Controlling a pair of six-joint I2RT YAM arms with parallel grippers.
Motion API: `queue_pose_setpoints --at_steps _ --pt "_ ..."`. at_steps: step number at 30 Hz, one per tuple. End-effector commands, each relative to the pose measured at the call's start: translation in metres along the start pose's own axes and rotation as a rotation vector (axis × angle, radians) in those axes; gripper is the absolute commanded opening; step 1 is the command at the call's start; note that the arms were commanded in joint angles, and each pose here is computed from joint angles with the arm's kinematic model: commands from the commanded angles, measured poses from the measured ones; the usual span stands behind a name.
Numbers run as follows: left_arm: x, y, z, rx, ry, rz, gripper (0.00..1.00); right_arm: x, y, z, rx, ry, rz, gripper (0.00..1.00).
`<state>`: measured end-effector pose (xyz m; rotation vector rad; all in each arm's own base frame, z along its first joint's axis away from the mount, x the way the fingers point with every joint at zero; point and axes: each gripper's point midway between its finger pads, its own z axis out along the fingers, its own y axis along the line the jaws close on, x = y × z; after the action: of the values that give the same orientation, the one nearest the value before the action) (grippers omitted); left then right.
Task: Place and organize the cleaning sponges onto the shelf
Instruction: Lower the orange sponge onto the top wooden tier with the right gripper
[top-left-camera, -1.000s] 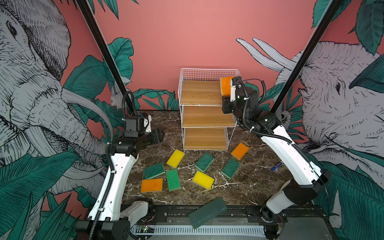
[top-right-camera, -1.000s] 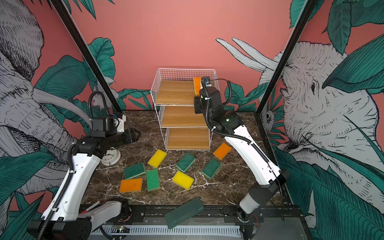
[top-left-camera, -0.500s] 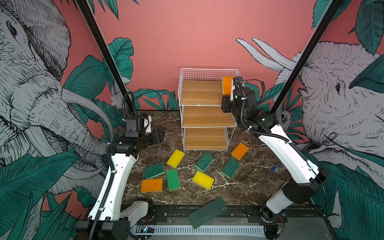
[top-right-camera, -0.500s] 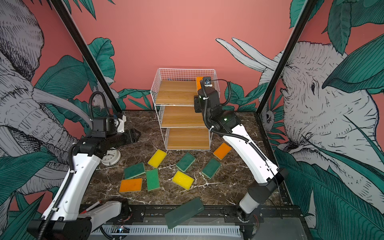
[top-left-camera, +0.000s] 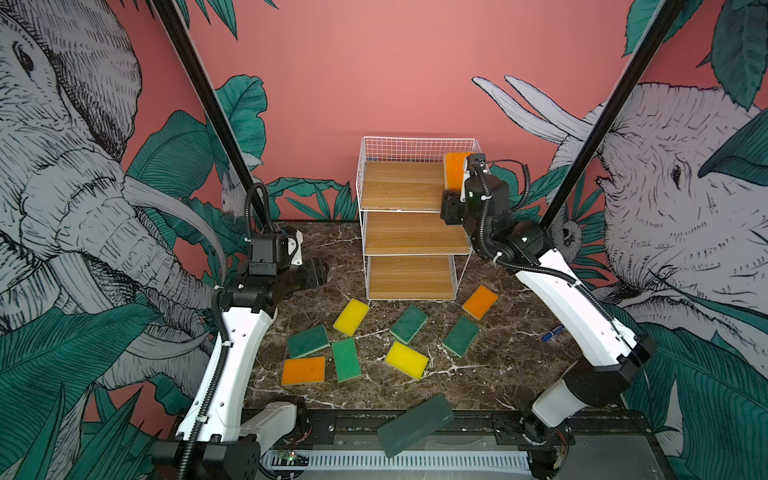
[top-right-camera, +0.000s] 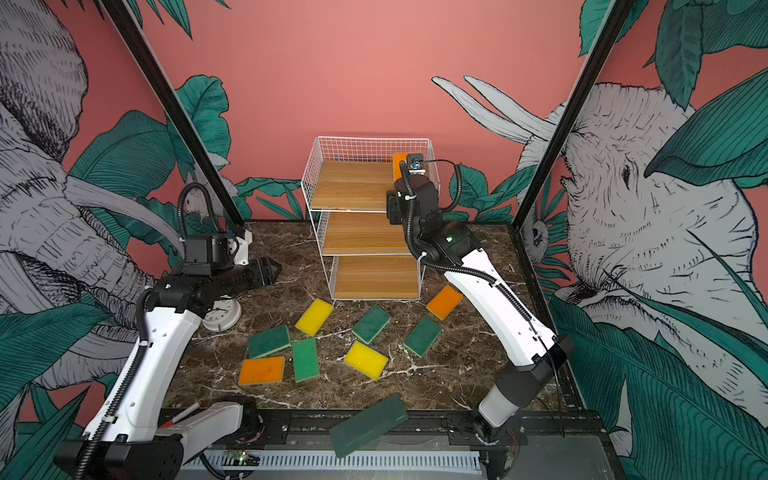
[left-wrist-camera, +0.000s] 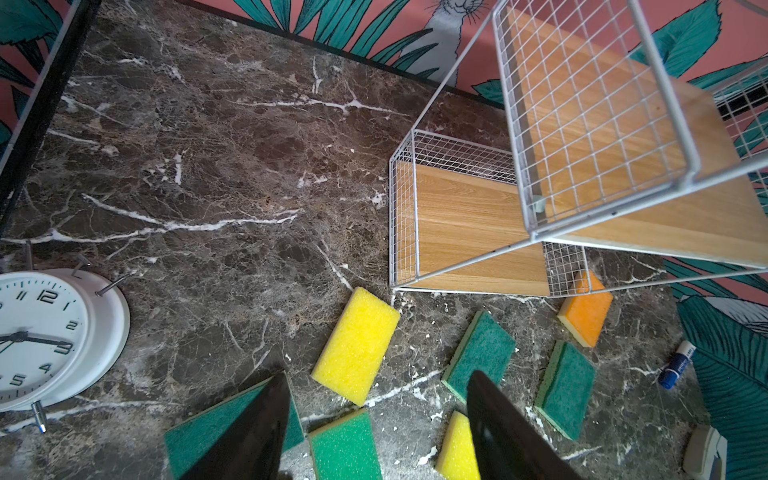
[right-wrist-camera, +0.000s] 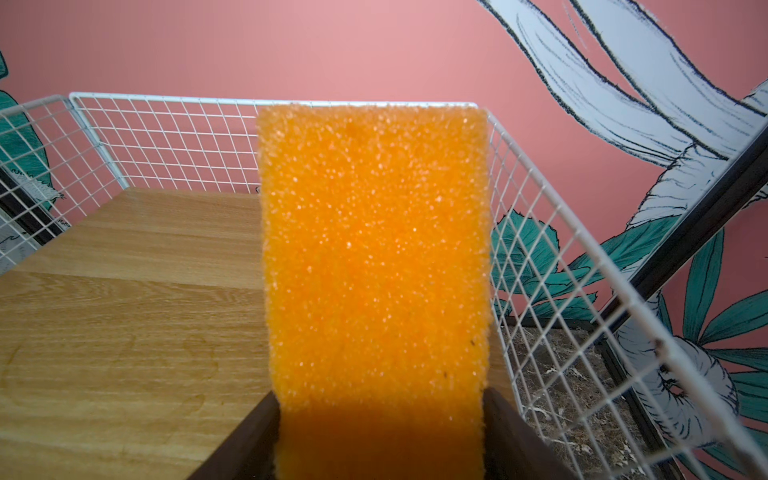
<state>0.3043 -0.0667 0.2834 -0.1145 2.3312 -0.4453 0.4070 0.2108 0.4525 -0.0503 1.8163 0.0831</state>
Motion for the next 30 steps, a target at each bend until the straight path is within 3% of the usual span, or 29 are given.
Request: queue_pose_setpoints --at_steps 1,11,30 --pt "0.004 0.003 -0.006 -0.014 -0.011 -0.008 0.69 0.003 -0.004 0.005 0.025 -0.002 0.017 0.75" --pt "0.005 0.005 -0.009 -0.023 -0.019 -0.001 0.69 -0.006 -0.013 -0.009 0.031 -0.042 0.058 0.75" --pt "0.008 0.005 -0.016 -0.029 -0.025 0.004 0.70 -0.019 -0.002 -0.025 -0.086 -0.045 0.127 0.79"
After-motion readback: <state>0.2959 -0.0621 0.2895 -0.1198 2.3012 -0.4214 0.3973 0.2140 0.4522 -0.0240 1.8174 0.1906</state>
